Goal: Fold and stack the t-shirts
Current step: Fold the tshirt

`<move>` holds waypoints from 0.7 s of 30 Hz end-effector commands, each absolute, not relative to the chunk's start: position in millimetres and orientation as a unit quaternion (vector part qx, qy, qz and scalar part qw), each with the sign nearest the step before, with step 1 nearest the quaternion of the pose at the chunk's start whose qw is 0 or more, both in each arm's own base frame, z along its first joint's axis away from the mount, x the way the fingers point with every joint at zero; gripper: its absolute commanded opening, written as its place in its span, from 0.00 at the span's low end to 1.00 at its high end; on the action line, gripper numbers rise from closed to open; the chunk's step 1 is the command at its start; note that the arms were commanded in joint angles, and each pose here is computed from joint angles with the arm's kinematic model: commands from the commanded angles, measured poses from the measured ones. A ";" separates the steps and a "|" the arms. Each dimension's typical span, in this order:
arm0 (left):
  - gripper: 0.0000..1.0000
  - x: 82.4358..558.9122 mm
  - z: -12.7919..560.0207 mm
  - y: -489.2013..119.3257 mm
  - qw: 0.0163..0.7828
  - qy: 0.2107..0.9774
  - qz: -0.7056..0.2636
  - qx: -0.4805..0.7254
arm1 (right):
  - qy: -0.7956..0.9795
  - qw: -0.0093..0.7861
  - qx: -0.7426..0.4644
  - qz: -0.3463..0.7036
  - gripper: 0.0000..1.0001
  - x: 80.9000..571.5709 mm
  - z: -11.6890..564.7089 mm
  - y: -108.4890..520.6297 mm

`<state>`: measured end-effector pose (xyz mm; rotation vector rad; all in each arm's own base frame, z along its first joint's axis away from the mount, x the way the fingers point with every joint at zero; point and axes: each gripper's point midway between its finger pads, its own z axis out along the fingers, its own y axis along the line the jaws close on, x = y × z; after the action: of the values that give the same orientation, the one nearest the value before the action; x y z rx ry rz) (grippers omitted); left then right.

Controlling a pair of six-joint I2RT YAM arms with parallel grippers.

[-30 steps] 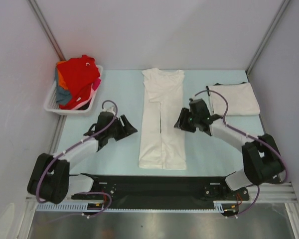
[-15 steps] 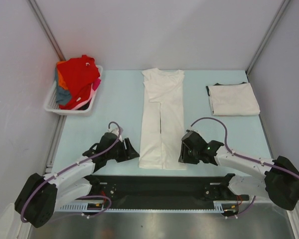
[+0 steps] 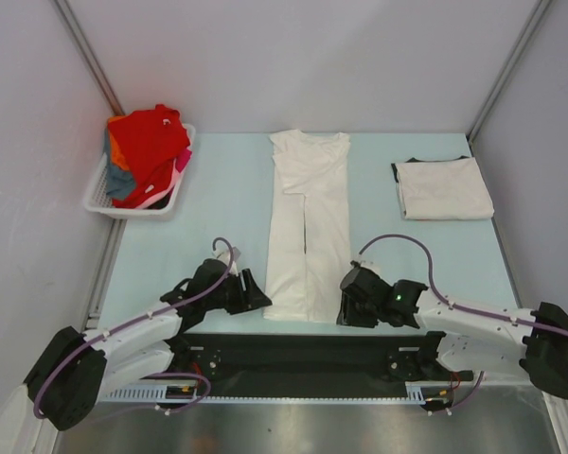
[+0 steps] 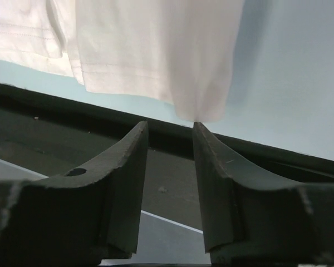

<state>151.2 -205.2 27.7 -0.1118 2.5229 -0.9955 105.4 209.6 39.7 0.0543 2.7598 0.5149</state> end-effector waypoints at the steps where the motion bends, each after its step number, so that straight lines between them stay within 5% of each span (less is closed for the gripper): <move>1: 0.60 134.4 7.8 -194.6 0.186 0.922 -0.335 -0.048 | 0.963 0.199 0.046 0.175 0.44 116.3 56.5 198.9; 6: 0.53 131.9 5.1 -196.4 0.176 0.926 -0.332 -0.045 | 0.965 0.205 0.069 0.151 0.48 127.4 55.9 174.6; 12: 0.34 129.2 1.2 -197.9 0.170 0.927 -0.333 -0.045 | 0.965 0.184 0.081 0.171 0.41 134.9 42.6 164.1; 21: 0.27 124.2 -2.3 -202.2 0.159 0.925 -0.342 -0.043 | 0.964 0.129 0.068 0.223 0.40 120.1 25.4 177.8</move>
<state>140.5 -210.1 15.7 -0.1198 2.5634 -1.0162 120.3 162.9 21.1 0.2535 2.8102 0.5255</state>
